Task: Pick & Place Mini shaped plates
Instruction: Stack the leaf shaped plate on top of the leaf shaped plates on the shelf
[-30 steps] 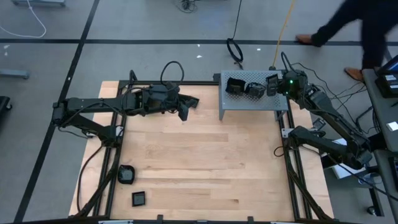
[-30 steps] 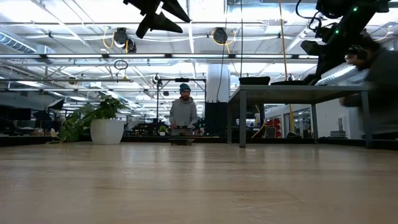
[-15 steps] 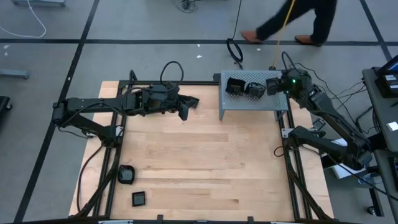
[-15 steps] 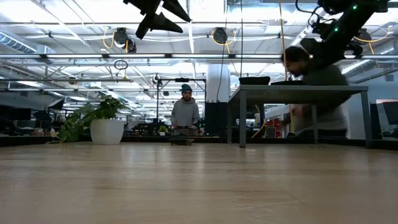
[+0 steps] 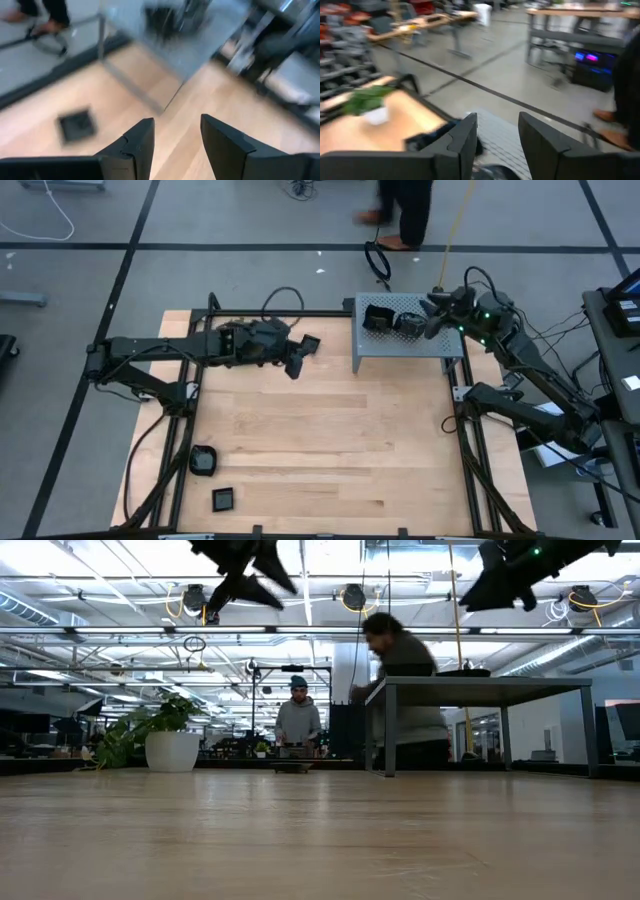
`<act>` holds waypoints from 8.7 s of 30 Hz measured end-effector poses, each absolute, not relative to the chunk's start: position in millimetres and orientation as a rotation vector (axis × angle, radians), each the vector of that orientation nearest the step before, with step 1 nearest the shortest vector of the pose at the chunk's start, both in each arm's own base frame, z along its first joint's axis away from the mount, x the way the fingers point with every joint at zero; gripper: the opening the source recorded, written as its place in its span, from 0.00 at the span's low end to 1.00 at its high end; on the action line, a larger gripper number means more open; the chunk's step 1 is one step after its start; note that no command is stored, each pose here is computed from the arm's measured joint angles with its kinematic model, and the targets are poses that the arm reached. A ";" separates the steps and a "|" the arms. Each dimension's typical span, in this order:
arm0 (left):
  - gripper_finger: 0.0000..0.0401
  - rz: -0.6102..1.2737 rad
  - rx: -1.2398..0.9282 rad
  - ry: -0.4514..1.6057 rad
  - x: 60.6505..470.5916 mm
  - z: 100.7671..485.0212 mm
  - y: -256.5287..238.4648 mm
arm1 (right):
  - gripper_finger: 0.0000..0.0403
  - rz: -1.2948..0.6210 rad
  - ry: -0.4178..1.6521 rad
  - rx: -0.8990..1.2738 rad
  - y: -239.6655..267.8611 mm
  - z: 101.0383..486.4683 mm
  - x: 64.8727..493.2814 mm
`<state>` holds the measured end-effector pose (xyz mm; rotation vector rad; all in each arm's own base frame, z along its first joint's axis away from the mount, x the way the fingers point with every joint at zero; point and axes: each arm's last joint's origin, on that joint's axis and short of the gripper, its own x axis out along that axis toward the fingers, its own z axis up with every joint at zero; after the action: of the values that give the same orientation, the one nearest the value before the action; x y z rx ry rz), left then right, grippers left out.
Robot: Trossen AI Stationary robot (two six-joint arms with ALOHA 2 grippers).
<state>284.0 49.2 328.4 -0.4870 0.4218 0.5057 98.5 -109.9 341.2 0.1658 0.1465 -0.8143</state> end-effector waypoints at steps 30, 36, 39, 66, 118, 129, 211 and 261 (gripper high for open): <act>0.41 1.047 -1.172 1.415 251.8 215.2 -116.4 | 0.32 -0.644 0.215 -0.015 -115.0 336.3 130.2; 0.41 1.222 -1.172 1.542 244.9 201.0 -126.8 | 0.32 -0.646 0.158 -0.040 -118.1 341.2 133.7; 0.41 1.334 -1.118 1.559 239.3 197.3 -126.8 | 0.32 -0.646 0.161 -0.039 -119.7 340.3 135.4; 0.41 1.681 -1.131 1.547 193.6 143.2 -142.4 | 0.32 -0.646 0.176 -0.032 -122.8 337.5 138.7; 0.01 0.416 0.089 1.026 342.2 234.0 -47.7 | 0.32 -0.646 0.178 -0.027 -122.7 337.1 138.7; 0.01 0.231 0.173 0.795 371.4 248.3 -15.7 | 0.32 -0.645 0.178 -0.024 -122.7 337.1 138.7; 0.46 0.462 0.103 0.786 277.6 331.8 -5.8 | 0.32 0.404 0.763 -0.912 12.3 140.6 283.2; 0.46 0.480 0.219 0.907 272.0 326.8 18.5 | 0.00 -0.176 0.535 -0.485 23.4 209.4 269.1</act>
<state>272.0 18.5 326.8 0.2192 0.9069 0.4804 269.1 23.4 209.4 -0.4850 0.5349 -0.1760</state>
